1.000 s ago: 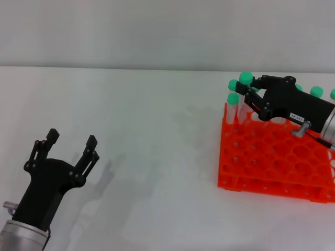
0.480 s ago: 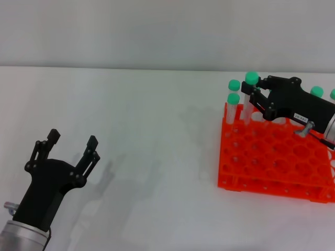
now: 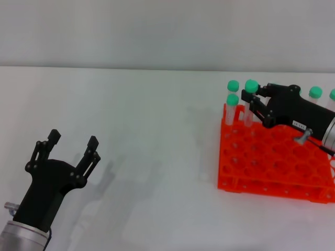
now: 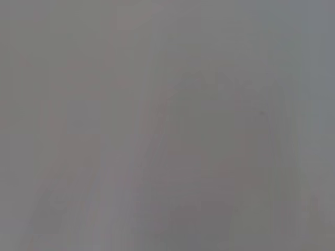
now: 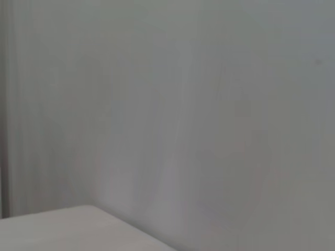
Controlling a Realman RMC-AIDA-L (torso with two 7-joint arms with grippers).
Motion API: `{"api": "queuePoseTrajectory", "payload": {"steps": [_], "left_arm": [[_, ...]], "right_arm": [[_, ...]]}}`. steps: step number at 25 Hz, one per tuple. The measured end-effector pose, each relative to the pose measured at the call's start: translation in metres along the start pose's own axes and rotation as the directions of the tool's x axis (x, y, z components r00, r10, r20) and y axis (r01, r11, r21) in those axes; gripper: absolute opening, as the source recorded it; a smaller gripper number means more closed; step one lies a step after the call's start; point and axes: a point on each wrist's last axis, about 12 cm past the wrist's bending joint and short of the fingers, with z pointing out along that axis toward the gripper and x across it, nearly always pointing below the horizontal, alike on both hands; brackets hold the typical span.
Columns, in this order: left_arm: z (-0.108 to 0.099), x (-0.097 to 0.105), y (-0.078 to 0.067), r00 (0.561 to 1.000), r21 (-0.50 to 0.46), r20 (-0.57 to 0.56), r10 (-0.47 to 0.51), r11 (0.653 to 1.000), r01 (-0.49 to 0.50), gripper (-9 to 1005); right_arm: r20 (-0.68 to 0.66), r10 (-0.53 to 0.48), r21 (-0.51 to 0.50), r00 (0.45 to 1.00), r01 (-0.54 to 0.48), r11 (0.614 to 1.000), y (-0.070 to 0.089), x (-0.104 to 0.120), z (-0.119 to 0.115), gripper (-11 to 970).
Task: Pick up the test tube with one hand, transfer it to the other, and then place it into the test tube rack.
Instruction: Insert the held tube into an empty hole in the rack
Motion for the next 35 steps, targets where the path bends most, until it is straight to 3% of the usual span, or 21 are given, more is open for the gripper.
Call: {"api": "queuePoseTrajectory", "payload": {"steps": [24, 30, 35], "left_arm": [[0.001, 0.0, -0.002, 1.0, 0.006, 0.003, -0.004, 1.0, 0.004, 853], [0.001, -0.001, -0.002, 1.0, 0.006, 0.004, -0.005, 1.0, 0.005, 852], [0.002, -0.001, -0.002, 1.0, 0.008, 0.006, -0.006, 1.0, 0.006, 852]], "right_arm": [[-0.038, 0.012, 0.06, 0.999, -0.01, 0.998, 0.004, 0.019, -0.013, 342], [-0.029, 0.023, 0.078, 0.999, -0.021, 0.997, 0.003, 0.02, -0.018, 536], [-0.018, 0.032, 0.096, 0.999, -0.03, 0.995, 0.002, 0.02, -0.02, 622]]}}
